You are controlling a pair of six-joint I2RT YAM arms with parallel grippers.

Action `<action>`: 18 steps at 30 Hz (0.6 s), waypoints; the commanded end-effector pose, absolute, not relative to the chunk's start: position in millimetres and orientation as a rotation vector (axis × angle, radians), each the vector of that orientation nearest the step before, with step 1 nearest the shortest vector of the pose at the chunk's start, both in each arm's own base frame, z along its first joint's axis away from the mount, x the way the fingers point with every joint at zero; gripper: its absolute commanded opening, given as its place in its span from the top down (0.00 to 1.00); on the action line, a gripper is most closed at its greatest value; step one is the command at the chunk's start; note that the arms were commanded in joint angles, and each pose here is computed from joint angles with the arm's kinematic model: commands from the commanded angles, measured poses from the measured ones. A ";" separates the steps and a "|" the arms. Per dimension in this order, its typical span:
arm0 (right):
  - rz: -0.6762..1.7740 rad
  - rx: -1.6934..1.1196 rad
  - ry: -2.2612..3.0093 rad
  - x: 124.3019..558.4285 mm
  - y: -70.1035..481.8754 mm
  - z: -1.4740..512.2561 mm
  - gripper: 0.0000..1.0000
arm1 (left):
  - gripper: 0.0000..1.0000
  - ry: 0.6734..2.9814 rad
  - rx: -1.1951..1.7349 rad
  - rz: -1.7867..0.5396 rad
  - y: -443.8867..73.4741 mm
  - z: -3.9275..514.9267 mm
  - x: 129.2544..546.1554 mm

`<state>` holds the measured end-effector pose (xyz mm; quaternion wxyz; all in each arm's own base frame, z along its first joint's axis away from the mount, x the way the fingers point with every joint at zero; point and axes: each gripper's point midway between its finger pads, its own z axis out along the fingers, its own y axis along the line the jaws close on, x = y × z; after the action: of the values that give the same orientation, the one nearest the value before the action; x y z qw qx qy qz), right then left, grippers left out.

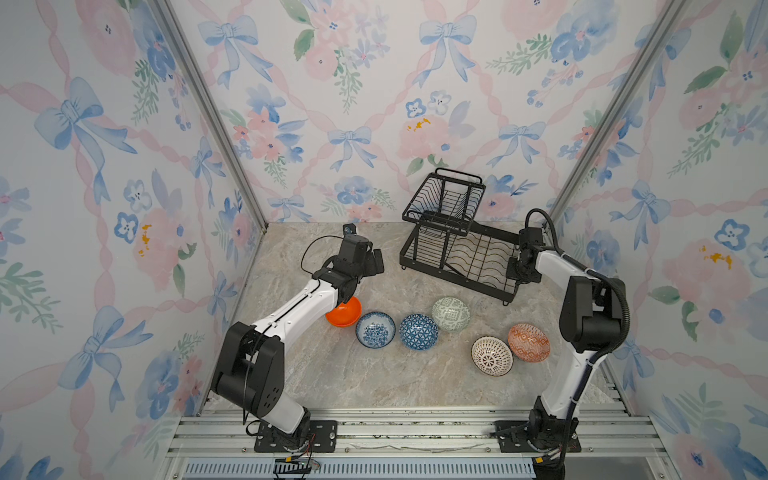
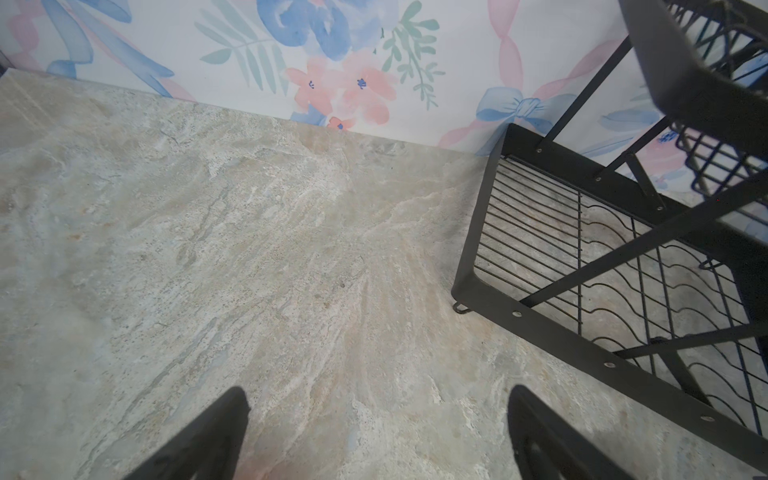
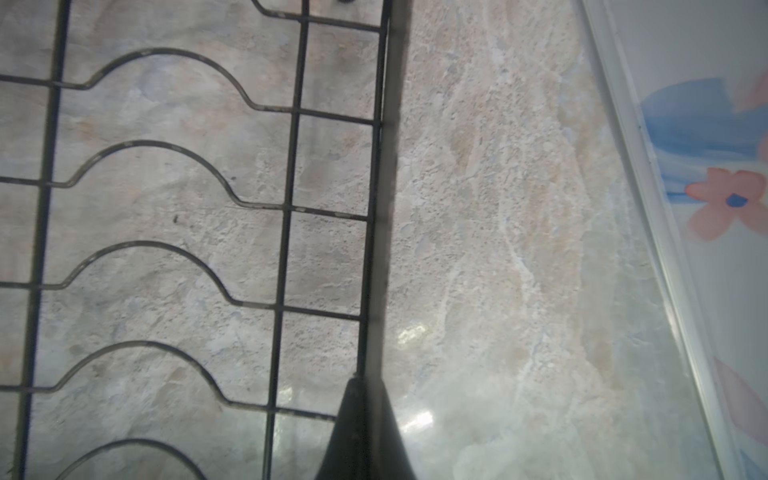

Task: Load the bowls into the dish rack

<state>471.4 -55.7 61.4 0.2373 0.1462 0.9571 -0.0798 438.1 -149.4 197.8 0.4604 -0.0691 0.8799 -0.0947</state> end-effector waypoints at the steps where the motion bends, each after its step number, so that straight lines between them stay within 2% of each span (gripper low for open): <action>1: -0.232 0.175 2.610 461.5 -36.9 78.5 1.00 | 0.02 2.171 -0.302 -0.283 -134.8 194.0 442.8; 4: -0.219 0.178 2.566 457.3 -35.5 87.6 1.00 | 0.02 2.172 -0.435 -0.376 -129.7 190.2 454.0; 8: -0.208 0.182 2.523 454.6 -37.7 98.2 1.00 | 0.02 2.193 -0.464 -0.478 -141.4 186.3 474.7; 14: -0.144 0.209 2.472 456.2 -31.9 109.8 1.00 | 0.02 2.241 -0.507 -0.798 -183.9 181.7 520.8; 18: -0.127 0.220 2.452 455.6 -29.0 118.4 1.00 | 0.02 2.226 -0.428 -0.992 -219.5 192.4 546.9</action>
<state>461.2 -48.7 75.1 0.3020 0.1778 0.9342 -0.0658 540.3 -189.8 176.5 0.3594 -0.1851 0.8648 -0.2979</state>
